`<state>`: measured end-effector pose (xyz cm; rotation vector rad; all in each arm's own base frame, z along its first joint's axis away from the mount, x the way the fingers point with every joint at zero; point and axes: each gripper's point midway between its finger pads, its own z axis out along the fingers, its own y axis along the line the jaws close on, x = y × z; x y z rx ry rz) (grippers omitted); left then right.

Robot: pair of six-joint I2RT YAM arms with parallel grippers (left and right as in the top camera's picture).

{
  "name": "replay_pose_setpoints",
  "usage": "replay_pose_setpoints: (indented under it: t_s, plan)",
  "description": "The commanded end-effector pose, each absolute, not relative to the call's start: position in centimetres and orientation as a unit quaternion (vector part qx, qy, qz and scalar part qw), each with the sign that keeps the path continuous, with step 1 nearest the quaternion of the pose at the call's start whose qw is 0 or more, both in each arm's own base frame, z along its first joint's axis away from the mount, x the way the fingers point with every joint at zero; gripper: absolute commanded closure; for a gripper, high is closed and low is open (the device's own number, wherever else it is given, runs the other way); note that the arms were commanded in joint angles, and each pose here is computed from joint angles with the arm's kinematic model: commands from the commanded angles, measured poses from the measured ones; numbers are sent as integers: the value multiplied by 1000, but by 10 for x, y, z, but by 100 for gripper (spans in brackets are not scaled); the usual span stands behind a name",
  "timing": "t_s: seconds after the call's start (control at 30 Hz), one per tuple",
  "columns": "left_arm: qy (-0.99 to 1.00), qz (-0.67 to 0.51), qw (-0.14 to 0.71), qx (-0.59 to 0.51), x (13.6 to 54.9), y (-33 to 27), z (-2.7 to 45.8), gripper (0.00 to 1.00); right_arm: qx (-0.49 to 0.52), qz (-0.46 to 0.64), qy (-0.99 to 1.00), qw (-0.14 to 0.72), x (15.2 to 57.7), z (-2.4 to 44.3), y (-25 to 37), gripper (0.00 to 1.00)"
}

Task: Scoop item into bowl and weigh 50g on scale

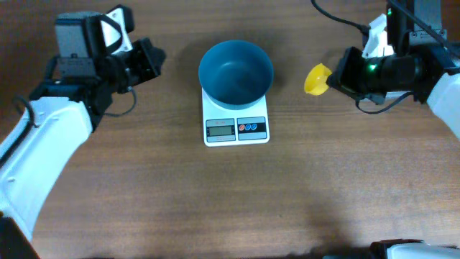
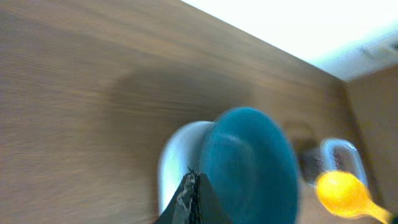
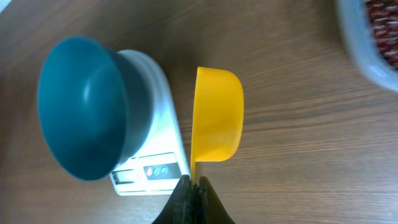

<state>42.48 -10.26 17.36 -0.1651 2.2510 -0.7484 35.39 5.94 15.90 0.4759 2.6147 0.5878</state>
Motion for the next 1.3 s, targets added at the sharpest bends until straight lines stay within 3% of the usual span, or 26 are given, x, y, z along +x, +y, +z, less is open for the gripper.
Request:
replay_pose_setpoints:
  t_s: [0.0, 0.2, 0.47, 1.27]
  plan:
    - [851, -332, 406, 19, 420, -157, 206, 100, 174, 196, 938, 226, 359, 165, 47, 96]
    - [863, -281, 414, 74, 407, -216, 188, 100, 167, 210, 934, 234, 359, 175, 52, 96]
    - [911, -189, 362, 63, 414, -200, 113, 100, 161, 234, 932, 227, 357, 177, 60, 96]
    - [922, -126, 364, 37, 417, -177, 104, 100, 162, 232, 932, 228, 358, 177, 60, 96]
